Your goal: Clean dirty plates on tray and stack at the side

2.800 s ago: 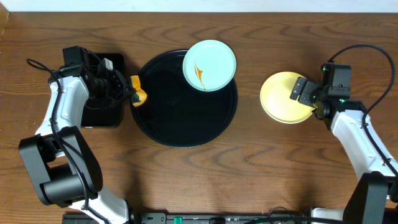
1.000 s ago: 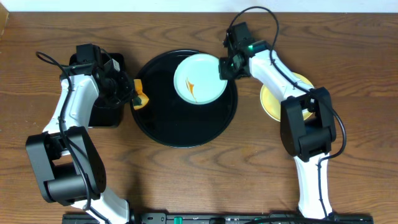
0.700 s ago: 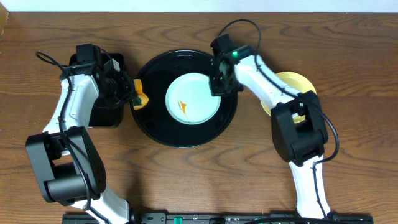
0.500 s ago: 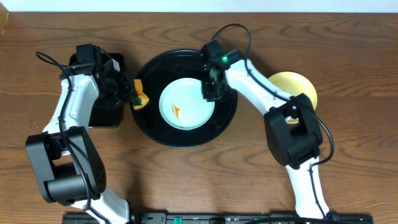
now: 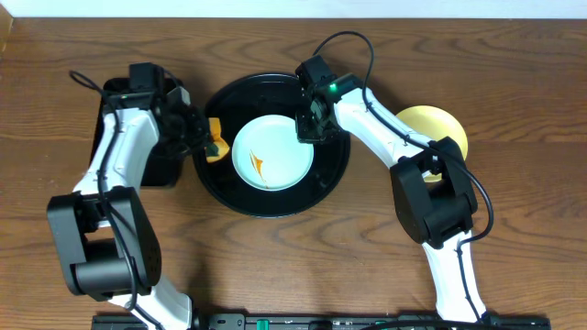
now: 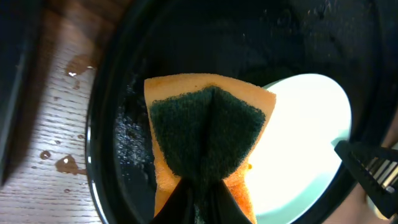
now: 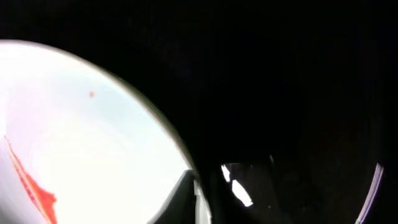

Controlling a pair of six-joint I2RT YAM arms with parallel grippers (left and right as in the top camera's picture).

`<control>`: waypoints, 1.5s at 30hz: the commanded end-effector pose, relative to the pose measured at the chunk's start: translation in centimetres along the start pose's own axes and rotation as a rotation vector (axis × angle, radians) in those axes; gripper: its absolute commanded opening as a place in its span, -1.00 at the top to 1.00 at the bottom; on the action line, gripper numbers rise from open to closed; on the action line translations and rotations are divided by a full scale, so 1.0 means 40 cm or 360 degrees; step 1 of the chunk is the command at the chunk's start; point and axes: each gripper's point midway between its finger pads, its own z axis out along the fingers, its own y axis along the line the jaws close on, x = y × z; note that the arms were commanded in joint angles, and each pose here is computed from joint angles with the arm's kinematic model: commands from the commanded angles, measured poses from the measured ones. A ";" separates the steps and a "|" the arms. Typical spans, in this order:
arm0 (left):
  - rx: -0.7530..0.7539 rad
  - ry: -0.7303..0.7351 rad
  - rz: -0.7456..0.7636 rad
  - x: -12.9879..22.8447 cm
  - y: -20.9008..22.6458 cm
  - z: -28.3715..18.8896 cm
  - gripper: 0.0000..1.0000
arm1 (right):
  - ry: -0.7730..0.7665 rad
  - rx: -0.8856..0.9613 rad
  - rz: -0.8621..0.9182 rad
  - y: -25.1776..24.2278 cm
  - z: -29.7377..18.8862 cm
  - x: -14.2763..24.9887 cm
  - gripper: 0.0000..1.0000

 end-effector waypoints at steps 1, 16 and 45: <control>-0.0066 -0.0072 0.0006 -0.013 -0.011 -0.019 0.86 | 0.0064 -0.0002 -0.0023 -0.009 0.031 0.035 0.98; -0.0142 -0.0243 0.0391 -0.034 -0.107 0.025 0.85 | 0.0125 -0.0091 0.0008 -0.013 0.095 0.088 0.97; 0.0190 0.0311 0.0566 0.173 -0.192 0.203 0.85 | 0.0123 -0.0088 -0.0007 -0.012 0.096 0.088 0.98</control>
